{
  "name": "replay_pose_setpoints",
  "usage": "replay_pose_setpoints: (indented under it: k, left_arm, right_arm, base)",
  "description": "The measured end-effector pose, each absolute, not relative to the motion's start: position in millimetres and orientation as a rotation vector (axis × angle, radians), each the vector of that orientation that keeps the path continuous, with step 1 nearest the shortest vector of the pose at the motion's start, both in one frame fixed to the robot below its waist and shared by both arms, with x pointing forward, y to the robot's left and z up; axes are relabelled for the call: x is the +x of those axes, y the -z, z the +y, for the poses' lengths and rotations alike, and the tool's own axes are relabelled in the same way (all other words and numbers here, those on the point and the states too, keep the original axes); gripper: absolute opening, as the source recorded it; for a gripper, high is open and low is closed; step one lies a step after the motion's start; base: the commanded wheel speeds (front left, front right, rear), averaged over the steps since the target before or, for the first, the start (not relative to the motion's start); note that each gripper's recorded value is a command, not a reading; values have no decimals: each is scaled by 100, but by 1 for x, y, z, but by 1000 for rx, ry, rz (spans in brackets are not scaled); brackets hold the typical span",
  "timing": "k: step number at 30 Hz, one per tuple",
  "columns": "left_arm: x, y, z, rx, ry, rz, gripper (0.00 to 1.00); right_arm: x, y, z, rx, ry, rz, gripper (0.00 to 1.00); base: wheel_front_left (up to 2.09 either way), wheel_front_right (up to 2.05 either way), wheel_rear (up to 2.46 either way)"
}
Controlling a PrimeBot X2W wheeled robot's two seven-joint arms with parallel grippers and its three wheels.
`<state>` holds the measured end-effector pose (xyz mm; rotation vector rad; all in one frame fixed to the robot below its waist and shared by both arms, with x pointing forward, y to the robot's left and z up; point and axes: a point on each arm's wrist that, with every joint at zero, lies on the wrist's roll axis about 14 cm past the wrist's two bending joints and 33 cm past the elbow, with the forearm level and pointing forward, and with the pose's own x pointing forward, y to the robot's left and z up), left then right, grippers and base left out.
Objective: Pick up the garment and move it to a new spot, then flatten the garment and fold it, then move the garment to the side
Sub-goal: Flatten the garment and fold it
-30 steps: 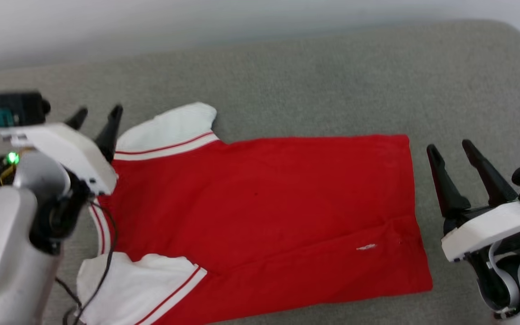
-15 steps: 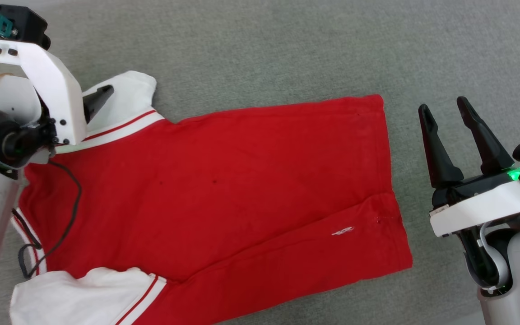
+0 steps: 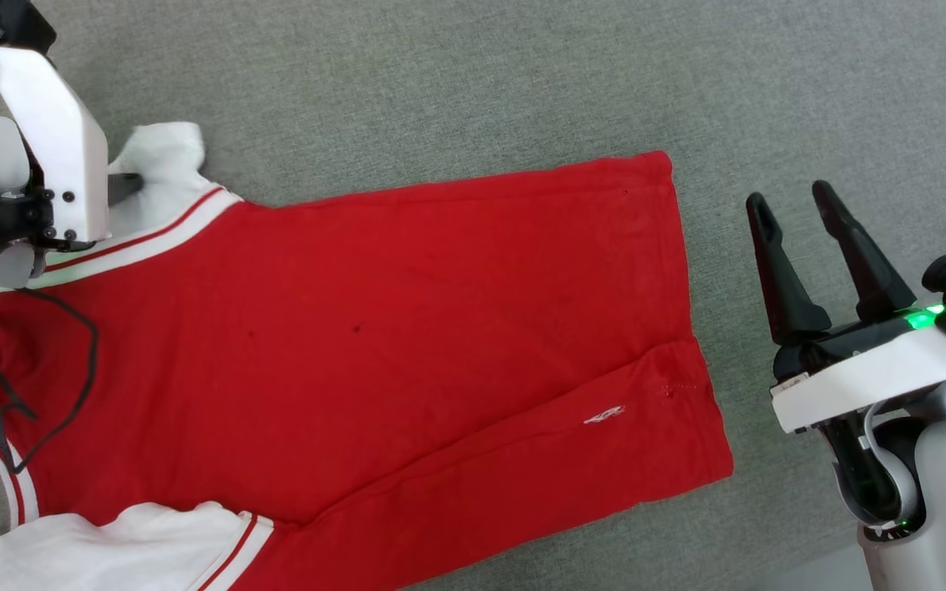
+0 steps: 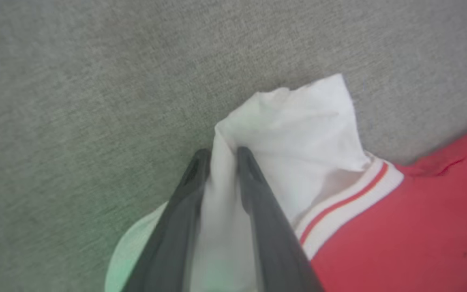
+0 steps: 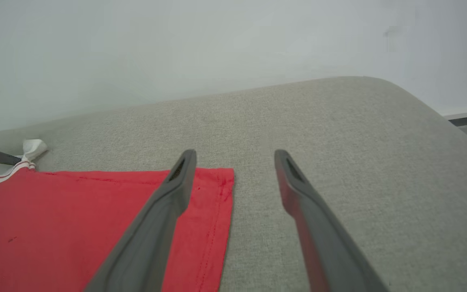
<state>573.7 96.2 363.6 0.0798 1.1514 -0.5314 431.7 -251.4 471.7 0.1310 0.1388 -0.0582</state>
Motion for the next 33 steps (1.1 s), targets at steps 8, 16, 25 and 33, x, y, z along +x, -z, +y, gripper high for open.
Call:
replay_pose_setpoints:
  k: [8, 16, 25, 33]
  left_arm:
    - [572, -370, 98, 39, 504, 1109, 0]
    - [569, -386, 101, -64, 488, 1026, 0]
    - [583, -404, 107, -55, 498, 901, 0]
    - [585, -402, 110, -27, 503, 855, 0]
  right_arm:
    - [432, -446, -250, 198, 15, 345, 100]
    - [443, -410, -245, 247, -48, 699, 100]
    - [486, -388, -235, 249, -87, 846, 100]
    - [506, -365, -225, 246, -110, 950, 95]
  base:
    - [0, 0, 0]
    - [0, 0, 0]
    - [0, 0, 0]
    - [0, 0, 0]
